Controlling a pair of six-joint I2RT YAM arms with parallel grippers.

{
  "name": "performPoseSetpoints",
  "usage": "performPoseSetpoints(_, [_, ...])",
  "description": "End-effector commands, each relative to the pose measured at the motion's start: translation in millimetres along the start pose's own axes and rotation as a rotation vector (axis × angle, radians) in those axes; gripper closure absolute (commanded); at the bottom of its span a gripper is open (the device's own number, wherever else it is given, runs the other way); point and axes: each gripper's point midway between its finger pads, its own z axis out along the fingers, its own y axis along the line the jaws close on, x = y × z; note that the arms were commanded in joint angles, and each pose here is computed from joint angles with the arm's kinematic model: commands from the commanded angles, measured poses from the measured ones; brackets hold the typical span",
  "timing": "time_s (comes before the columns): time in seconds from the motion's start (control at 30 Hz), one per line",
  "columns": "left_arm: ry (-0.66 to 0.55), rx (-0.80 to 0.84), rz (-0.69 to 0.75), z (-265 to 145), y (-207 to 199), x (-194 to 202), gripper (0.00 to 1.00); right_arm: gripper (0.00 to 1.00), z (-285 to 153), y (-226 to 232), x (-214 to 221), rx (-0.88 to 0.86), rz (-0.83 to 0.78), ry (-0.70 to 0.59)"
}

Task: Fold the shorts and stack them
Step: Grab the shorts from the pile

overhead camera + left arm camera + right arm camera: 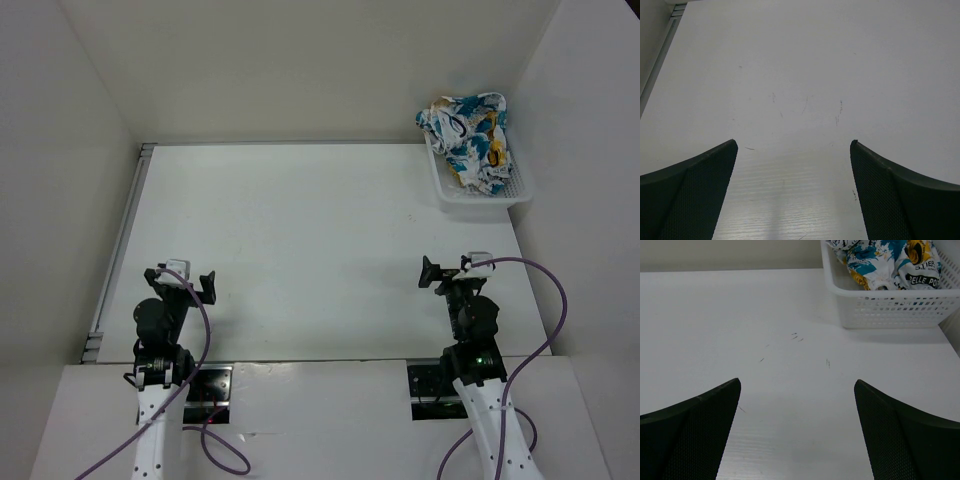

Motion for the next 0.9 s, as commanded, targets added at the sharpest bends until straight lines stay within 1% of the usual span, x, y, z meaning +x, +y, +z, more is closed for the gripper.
performPoseSetpoints(0.0, [-0.029, 0.000, 0.010, 1.5, -0.1, -1.3, 0.00, 0.02, 1.1, -0.1, 19.0, 0.005, 0.006, 0.025])
performPoseSetpoints(0.1, [-0.030, 0.017, 0.010, 1.6, -3.0, -1.5, 0.00, 0.02, 1.1, -0.6, 19.0, 0.004, -0.005, 0.025])
performPoseSetpoints(0.13, [-0.043, 0.056, 0.013, -0.8, -9.8, -11.3, 0.00, 0.02, 1.0, 3.1, 19.1, -0.020, -0.018, 0.025])
performPoseSetpoints(0.17, [-0.047, 0.222, 0.014, -5.8, -38.8, -14.2, 0.00, 0.02, 0.7, 10.2, 19.4, -0.063, -0.027, 0.027])
performPoseSetpoints(0.2, [-0.051, 0.286, 0.015, -8.5, -49.7, -14.8, 0.00, 0.02, -0.1, 17.2, 8.3, -0.126, -0.130, -0.001])
performPoseSetpoints(0.23, [-0.088, 0.314, 0.028, -9.9, -54.1, -25.5, 0.00, 0.00, -1.5, 31.6, 5.3, -0.244, -0.289, -0.033])
performPoseSetpoints(0.27, [-0.133, 0.352, 0.047, -11.2, -60.0, -36.2, 0.00, 0.02, -10.1, 61.8, -4.7, -0.440, -0.400, -0.100])
performPoseSetpoints(0.3, [-0.174, 0.408, 0.067, -14.5, -69.1, -45.4, 0.00, 0.01, -14.9, 72.2, -20.5, -0.500, -0.439, -0.158])
performPoseSetpoints(0.33, [-0.189, 0.465, 0.078, -17.6, -78.1, -45.6, 0.00, 0.00, -20.2, 77.1, -14.5, -0.604, -0.806, -0.215])
performPoseSetpoints(0.37, [-0.112, 0.579, 0.041, -28.2, -96.1, -26.0, 0.00, 0.00, -29.9, 88.3, -1.9, -0.742, -1.102, -0.290])
performPoseSetpoints(0.4, [0.017, 0.693, -0.038, -45.1, -114.5, 2.8, 0.00, 0.00, -32.3, 85.8, 23.9, -0.812, -1.378, -0.314])
performPoseSetpoints(0.43, [0.072, 0.674, -0.070, -45.8, -112.9, 14.0, 0.00, 0.01, -23.5, 81.6, 13.6, -0.743, -1.556, -0.393])
performPoseSetpoints(0.47, [0.025, 0.671, -0.041, -42.5, -111.5, 4.2, 0.00, 0.00, -16.2, 78.4, -0.9, -0.659, -1.554, -0.428])
performPoseSetpoints(0.5, [-0.036, 0.654, -0.003, -37.3, -108.0, -6.5, 0.00, 0.00, -7.8, 68.8, -3.9, -0.570, -1.595, -0.425])
performPoseSetpoints(0.53, [-0.152, 0.631, 0.065, -31.8, -103.4, -32.0, 0.00, 0.00, -6.8, 70.0, -31.9, -0.481, -1.615, -0.515])
performPoseSetpoints(0.57, [-0.214, 0.625, 0.101, -29.8, -101.9, -46.5, 0.00, 0.00, -7.9, 70.4, -50.2, -0.426, -1.583, -0.567])
performPoseSetpoints(0.6, [-0.297, 0.606, 0.146, -29.2, -99.6, -67.8, 0.00, 0.00, -11.7, 72.5, -70.9, -0.383, -1.549, -0.627])
performPoseSetpoints(0.63, [-0.398, 0.581, 0.197, -30.9, -97.4, -93.7, 0.00, 0.00, -13.3, 72.9, -84.3, -0.355, -1.534, -0.658])
performPoseSetpoints(0.67, [-0.399, 0.590, 0.196, -32.1, -98.6, -106.5, 0.00, 0.00, -10.0, 73.6, -89.9, -0.354, -1.534, -0.658])
performPoseSetpoints(0.7, [-0.371, 0.604, 0.176, -31.3, -101.2, -109.3, 0.00, 0.00, -7.4, 69.3, -113.8, -0.315, -1.523, -0.649])
performPoseSetpoints(0.73, [-0.351, 0.616, 0.165, -29.6, -102.5, -114.7, 0.00, 0.00, 0.7, 66.0, -123.9, -0.311, -1.496, -0.609])
performPoseSetpoints(0.77, [-0.263, 0.636, 0.119, -17.7, -103.7, -106.1, 0.00, 0.01, 27.4, 64.1, -150.9, -0.320, -1.393, -0.533])
performPoseSetpoints(0.8, [-0.256, 0.647, 0.115, -13.9, -104.4, -125.0, 0.00, 0.01, 47.6, 64.5, -167.9, -0.315, -1.318, -0.481])
performPoseSetpoints(0.83, [-0.205, 0.682, 0.090, -8.0, -109.6, -126.0, 0.00, 0.01, 74.9, 44.9, -184.9, -0.211, -1.222, -0.353])
performPoseSetpoints(0.87, [-0.076, 0.707, 0.028, 14.1, -111.8, -109.7, 0.00, 0.01, 119.1, 43.6, -217.9, -0.161, -0.983, -0.289])
